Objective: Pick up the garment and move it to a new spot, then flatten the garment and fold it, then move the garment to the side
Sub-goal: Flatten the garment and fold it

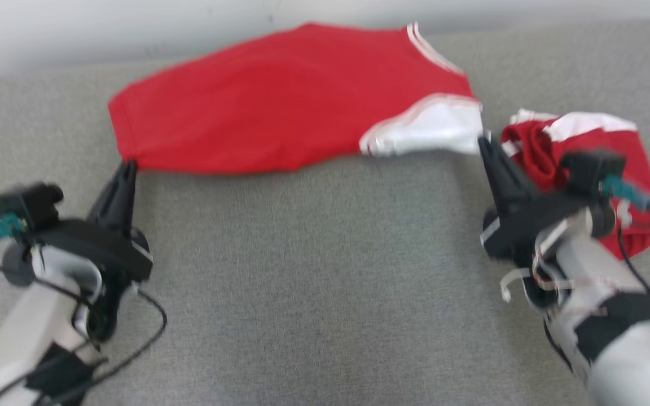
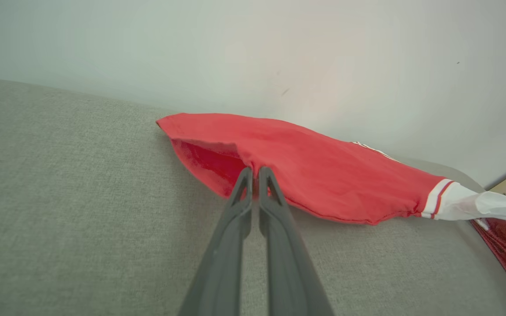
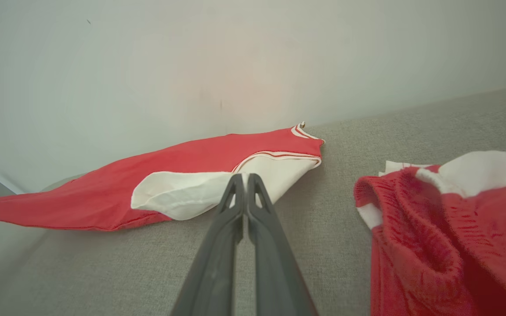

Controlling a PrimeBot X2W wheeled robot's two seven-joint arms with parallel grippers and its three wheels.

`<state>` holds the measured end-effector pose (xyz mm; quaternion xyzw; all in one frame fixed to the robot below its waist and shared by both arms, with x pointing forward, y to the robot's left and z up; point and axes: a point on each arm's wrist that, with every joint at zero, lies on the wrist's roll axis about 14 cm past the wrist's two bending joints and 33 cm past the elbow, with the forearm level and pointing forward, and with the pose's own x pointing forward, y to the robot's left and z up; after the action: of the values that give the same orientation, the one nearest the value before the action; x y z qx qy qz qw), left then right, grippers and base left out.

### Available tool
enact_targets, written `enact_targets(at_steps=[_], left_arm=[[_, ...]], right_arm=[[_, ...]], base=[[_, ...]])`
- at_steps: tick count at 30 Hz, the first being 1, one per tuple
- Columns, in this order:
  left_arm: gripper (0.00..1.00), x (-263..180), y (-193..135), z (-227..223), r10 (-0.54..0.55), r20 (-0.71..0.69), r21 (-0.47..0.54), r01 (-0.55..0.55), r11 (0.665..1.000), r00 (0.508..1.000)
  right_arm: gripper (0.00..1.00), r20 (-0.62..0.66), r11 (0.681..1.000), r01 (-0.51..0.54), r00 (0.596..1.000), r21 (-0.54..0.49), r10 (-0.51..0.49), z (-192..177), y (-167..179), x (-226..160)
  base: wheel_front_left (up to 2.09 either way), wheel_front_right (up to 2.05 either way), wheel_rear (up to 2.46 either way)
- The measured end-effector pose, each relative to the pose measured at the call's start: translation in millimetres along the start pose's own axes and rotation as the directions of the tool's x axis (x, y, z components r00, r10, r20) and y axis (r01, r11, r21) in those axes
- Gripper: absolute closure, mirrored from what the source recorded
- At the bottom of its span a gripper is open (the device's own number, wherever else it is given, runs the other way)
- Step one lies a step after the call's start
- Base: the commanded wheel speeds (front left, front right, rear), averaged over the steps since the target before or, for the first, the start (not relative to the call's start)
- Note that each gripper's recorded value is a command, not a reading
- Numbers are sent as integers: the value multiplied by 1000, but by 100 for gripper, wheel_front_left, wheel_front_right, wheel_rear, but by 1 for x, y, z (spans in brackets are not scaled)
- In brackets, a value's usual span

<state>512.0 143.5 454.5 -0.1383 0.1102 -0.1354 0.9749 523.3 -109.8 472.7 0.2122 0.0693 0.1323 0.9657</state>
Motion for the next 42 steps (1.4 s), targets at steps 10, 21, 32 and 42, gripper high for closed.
enact_targets(at_steps=[10,21,32,42], left_arm=[[100,-63,-30,-40,-27,-50,-49,25,999,998],[100,-142,-29,-76,-10,-103,-1,10,1000,995],[100,-167,-29,-85,14,-99,-28,-17,999,995],[100,-129,-42,-56,-47,-49,-35,45,998,998]], right_arm=[[100,-43,1000,12,999,14,-12,-21,-4,-82],[100,-157,998,17,988,65,-7,-72,4,-179],[100,-163,999,-7,986,36,13,-64,8,-195],[100,-185,999,-45,982,-28,39,-42,15,-155]], base=[[0,0,0],[0,0,0],[0,0,0],[0,0,0]])
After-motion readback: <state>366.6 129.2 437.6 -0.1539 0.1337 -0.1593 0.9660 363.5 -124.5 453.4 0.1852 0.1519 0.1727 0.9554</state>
